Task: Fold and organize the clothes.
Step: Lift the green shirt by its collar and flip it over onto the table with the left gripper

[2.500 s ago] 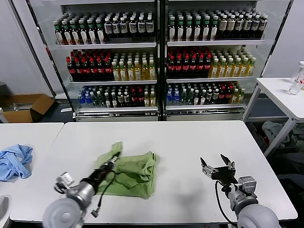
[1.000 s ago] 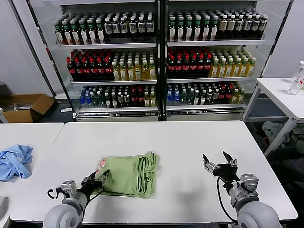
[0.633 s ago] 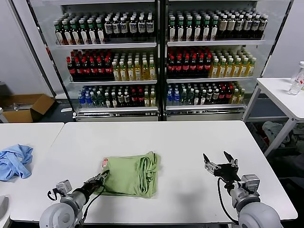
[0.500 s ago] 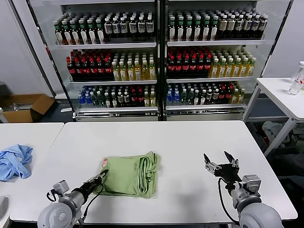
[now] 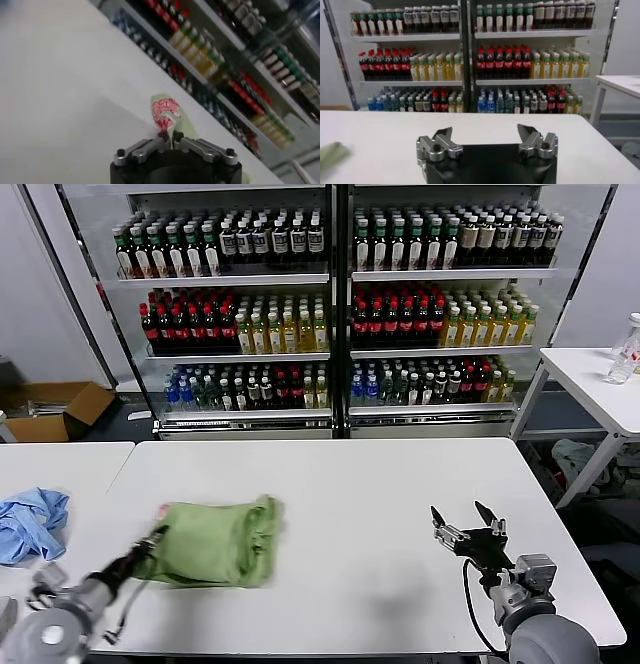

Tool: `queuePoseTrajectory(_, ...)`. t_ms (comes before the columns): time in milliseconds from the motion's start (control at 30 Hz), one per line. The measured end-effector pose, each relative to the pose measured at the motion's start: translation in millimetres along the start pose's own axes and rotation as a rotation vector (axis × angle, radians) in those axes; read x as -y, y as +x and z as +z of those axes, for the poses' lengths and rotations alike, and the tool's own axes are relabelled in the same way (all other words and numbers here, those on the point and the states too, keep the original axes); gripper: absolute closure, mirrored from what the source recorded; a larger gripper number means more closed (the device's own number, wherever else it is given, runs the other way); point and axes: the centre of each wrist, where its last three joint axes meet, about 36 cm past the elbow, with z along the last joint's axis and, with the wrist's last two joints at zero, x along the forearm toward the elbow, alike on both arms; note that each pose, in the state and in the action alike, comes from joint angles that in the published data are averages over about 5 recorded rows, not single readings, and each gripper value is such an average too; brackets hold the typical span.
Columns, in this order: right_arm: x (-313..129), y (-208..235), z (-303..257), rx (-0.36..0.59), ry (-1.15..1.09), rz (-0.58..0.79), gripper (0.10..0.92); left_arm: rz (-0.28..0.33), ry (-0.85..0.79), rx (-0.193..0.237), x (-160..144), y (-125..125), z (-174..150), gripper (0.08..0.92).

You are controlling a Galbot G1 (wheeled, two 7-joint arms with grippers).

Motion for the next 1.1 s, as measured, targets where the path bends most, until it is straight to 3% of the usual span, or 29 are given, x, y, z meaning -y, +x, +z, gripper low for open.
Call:
queuePoseTrajectory(200,-4.6,2.6,-2.2,0.016,-0.006,-0.010,0.200,-0.066,-0.175,0.115,4.8,37.0,-59.2,0.901)
queuePoseTrajectory(367,-8.6,4.8,-3.3,0.027,-0.003,-0.021,0.200,-0.096,-0.379,0.140,36.8,48.1,-59.5,0.901)
queuePoseTrajectory(500,-9.5,7.1,-5.4,0.033,0.000,-0.025,0.200,-0.114,-0.531,0.117,63.9,38.4,-25.8,0.901)
queuePoseTrajectory(667,-11.8,8.3,-5.4,0.037,-0.003,-0.025,0.200,-0.056,-0.586,0.071,105.4,20.7,32.5,0.901)
queuePoseTrajectory(867,-13.7,9.0,-2.9,0.042,-0.009,-0.022,0.200,0.075,-0.473,0.041,158.3,-2.6,81.0,0.901)
queuePoseTrajectory(1100,-14.1,6.1,-1.1,0.052,-0.011,-0.018,0.200,0.221,-0.252,-0.052,208.8,-48.0,124.1,0.901)
